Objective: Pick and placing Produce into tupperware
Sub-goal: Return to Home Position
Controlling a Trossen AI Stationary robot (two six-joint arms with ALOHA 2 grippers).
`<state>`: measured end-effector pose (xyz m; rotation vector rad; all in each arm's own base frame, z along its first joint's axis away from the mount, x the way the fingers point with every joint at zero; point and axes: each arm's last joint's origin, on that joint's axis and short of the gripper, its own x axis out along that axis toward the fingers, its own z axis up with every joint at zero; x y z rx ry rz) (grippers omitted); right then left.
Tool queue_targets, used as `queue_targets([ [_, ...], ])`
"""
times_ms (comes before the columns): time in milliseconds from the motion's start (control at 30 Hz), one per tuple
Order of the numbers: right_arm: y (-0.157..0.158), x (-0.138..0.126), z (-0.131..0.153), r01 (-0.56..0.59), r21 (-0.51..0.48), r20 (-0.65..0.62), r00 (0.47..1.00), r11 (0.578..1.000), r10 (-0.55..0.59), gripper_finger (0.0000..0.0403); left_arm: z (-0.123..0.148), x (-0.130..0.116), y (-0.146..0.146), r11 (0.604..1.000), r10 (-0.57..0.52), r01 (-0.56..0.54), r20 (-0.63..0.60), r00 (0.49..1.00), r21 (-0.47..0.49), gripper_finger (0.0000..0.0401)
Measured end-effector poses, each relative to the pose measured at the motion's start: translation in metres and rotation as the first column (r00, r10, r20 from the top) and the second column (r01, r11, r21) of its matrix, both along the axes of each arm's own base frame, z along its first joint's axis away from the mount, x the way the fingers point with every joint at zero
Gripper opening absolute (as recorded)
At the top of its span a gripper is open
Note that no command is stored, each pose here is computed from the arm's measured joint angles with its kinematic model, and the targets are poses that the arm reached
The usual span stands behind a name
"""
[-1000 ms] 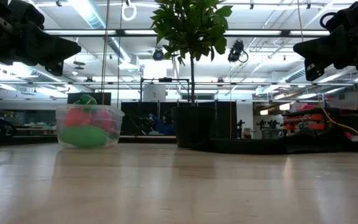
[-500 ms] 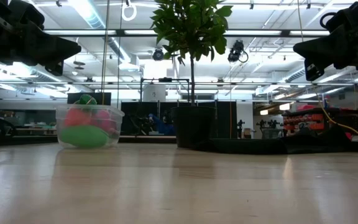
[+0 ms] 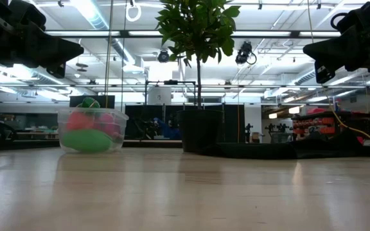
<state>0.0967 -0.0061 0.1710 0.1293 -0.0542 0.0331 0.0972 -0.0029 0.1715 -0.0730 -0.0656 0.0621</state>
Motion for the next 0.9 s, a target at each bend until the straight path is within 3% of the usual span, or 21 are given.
queue_targets([
  [900, 0.0000, 0.0000, 0.0000, 0.000, 0.000, 0.000, 1.000, 1.000, 0.000, 0.0024, 0.0000, 0.0000, 0.0000, 1.000, 0.000, 0.000, 0.000, 1.000, 0.000, 0.0061],
])
